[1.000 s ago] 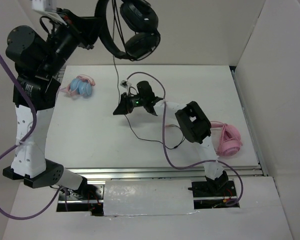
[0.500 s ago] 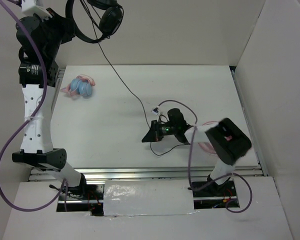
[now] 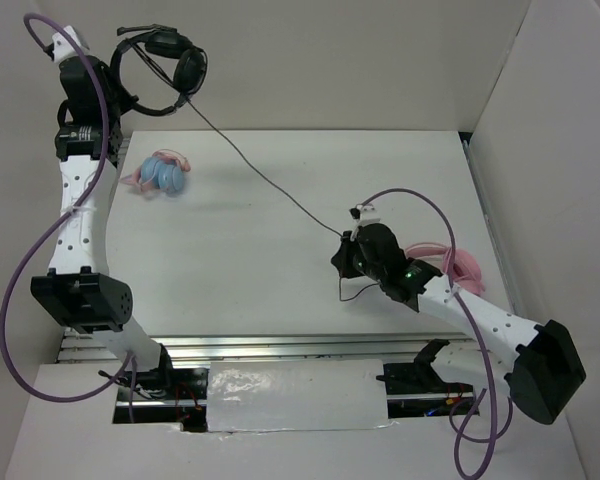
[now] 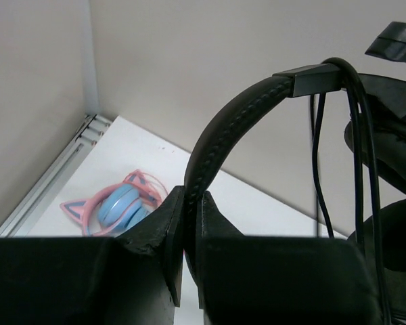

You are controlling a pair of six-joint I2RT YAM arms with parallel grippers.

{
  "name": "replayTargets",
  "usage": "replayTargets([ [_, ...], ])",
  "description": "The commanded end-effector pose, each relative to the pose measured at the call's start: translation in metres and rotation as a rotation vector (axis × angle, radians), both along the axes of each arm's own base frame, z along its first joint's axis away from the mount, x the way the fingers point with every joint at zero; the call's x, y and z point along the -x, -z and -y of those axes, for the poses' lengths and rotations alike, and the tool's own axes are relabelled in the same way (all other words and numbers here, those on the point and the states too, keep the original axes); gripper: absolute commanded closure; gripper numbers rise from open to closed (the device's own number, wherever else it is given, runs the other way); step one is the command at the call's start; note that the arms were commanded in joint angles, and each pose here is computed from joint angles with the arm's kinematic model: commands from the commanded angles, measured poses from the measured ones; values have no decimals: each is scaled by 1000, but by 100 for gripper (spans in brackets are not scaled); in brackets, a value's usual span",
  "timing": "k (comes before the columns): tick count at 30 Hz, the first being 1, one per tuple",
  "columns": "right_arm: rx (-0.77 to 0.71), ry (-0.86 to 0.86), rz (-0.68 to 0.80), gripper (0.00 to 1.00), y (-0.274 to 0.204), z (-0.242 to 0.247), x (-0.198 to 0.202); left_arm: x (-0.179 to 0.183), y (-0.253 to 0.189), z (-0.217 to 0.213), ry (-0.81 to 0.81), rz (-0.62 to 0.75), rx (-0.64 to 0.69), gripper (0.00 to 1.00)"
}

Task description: Wrap the headphones

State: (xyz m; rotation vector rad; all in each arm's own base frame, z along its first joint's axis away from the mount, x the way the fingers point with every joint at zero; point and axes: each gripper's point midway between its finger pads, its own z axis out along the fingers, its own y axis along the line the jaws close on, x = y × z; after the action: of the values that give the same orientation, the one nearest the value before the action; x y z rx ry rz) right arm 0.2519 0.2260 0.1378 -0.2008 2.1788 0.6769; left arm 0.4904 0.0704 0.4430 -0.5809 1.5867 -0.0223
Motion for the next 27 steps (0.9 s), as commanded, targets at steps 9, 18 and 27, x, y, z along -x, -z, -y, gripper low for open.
replayTargets([
  [9, 168, 260, 186, 100, -72, 65, -15, -4, 5, -41, -194, 22, 47, 100],
  [18, 244, 325, 488, 100, -177, 74, -18, -10, 99, 6, -218, -216, -58, 100],
  [27, 246, 381, 815, 100, -295, 101, -14, -5, 204, 118, 157, -413, -325, 100],
])
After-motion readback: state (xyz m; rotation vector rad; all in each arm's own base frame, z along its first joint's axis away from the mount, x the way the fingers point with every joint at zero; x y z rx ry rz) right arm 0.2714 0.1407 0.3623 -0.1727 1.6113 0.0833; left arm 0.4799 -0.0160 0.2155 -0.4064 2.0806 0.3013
